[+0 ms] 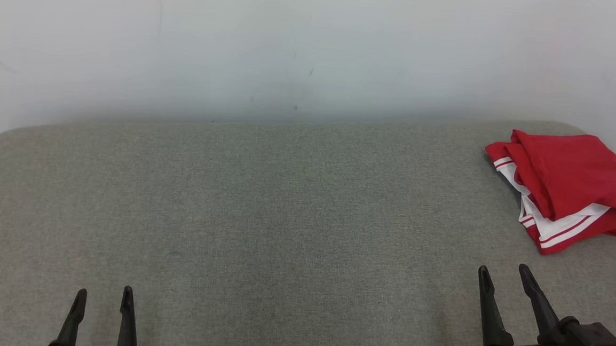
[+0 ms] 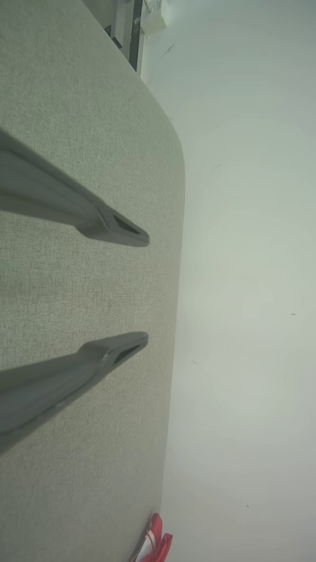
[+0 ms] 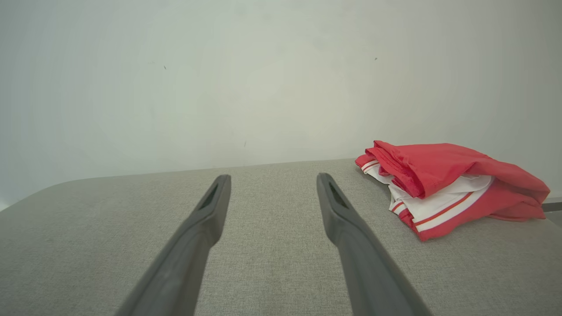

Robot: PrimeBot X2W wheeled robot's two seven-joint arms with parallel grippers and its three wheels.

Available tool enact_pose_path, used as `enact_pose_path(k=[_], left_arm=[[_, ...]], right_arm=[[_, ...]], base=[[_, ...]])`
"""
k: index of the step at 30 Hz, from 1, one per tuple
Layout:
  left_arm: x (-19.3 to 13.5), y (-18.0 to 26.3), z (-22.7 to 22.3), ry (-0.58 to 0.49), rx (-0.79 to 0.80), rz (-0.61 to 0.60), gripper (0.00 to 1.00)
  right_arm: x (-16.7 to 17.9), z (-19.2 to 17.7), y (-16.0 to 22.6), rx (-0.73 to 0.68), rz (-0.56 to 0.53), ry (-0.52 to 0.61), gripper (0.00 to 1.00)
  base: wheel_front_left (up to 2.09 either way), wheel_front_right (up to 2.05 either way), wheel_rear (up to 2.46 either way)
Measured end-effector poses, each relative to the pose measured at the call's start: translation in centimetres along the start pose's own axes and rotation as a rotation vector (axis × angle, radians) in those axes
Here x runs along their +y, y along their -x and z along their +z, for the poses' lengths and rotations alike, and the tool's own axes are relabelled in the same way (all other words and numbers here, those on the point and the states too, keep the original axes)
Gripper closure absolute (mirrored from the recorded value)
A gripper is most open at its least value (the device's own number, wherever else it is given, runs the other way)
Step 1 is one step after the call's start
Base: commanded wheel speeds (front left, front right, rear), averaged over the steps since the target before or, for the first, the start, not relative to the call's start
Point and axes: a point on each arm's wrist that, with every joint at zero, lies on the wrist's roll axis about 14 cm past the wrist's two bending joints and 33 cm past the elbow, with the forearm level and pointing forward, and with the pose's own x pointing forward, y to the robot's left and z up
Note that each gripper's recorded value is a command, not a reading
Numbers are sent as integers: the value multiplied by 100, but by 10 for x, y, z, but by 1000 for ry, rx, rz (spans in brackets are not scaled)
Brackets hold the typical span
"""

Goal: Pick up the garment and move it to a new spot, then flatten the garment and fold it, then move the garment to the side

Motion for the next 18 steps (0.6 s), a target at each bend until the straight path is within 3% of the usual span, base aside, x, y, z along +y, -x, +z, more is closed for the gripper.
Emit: enact_pose_path(k=[4, 5, 11, 18], left_arm=[[4, 0, 0, -7, 0, 19, 0], [4, 0, -1, -9, 3, 20, 100], [5, 9, -24, 12, 83, 32, 100], [11, 9, -31, 148, 121, 72, 100]], right_arm=[[-1, -1, 1, 4, -3, -1, 0], [-1, -2, 1, 7, -4, -2, 100], [-2, -29, 15, 94, -27, -38, 100], [-9, -31, 15, 102, -75, -162, 100]], base=[[0, 0, 0], [0, 0, 0], [0, 0, 0], [0, 0, 0]])
